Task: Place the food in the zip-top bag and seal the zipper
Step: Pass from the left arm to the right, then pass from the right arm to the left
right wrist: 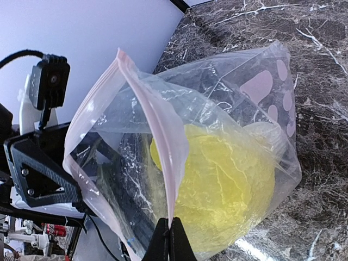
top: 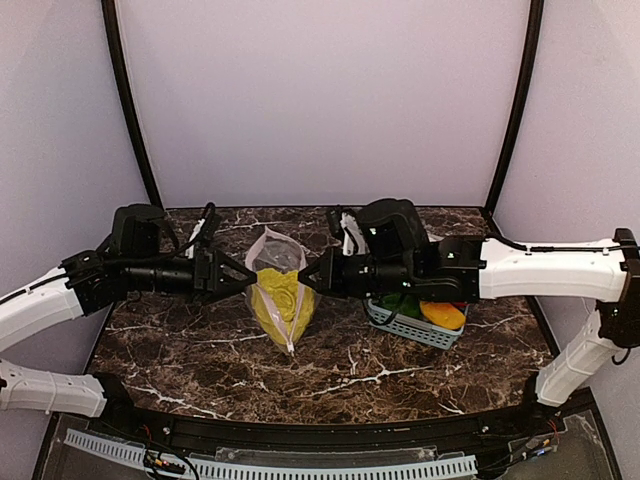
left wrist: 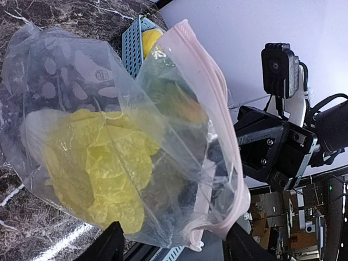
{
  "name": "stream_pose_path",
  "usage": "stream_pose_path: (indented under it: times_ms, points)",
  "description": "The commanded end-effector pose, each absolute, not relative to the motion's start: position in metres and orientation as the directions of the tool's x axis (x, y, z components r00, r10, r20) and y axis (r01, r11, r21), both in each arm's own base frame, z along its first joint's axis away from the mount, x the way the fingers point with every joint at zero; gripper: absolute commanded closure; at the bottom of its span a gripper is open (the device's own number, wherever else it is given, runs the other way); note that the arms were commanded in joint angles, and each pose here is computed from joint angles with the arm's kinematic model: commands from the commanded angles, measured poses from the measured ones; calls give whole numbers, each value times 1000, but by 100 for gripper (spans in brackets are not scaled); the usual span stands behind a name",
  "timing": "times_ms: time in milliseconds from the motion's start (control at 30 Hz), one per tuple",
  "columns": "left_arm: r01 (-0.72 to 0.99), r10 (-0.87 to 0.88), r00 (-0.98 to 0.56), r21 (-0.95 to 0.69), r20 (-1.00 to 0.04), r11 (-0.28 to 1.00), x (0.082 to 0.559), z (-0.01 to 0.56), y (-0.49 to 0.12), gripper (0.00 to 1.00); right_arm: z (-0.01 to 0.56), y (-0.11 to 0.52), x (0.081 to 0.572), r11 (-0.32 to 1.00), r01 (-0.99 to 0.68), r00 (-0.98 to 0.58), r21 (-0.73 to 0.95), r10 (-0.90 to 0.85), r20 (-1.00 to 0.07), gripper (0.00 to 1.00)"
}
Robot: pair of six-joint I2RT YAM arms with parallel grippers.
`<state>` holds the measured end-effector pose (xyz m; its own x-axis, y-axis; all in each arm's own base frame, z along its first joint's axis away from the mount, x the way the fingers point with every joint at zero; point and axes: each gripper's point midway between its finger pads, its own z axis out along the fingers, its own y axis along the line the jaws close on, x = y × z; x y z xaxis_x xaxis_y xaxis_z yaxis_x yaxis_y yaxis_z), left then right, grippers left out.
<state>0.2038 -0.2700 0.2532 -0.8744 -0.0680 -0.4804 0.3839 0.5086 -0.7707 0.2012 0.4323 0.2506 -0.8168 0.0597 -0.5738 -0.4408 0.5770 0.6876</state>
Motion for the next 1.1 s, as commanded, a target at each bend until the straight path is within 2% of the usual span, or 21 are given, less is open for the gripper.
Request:
stream_pose_path:
  times_ms: [0,100,233,533,600,700,800,967,1067]
  points:
    - [361,-157,-874,-831,-460,424,194,263,-263,35,269,447,213,566,-431,-787,703,146,-599,100]
    - [343,-154,-884,-836,-442,429,190,255,-260,29,265,451,216,583,-426,-780,692,151,-607,100]
    - [344,-173,-896,-886,-408,311,186,267,-277,25,257,453,222,618,-416,-768,668,154,-621,100]
    - [346,-175,-870,-824,-461,449,208,265,-279,23,263,485,234,632,-488,-733,602,78,-676,100]
    - [317,-199,-868,-817,-455,482,212,255,-274,28,264,489,233,619,-489,-741,615,78,-667,100]
    - [278,-225,-868,-809,-442,517,215,242,-267,48,262,493,229,600,-491,-756,632,68,-651,100]
    - [252,-247,-867,-808,-433,532,215,236,-261,54,261,489,229,606,-488,-756,628,67,-652,100]
    - [253,-276,-848,-804,-452,539,219,241,-257,75,257,479,227,618,-478,-758,624,69,-648,100]
    - [245,-254,-866,-807,-431,538,220,235,-264,85,257,474,226,625,-471,-759,622,72,-647,100]
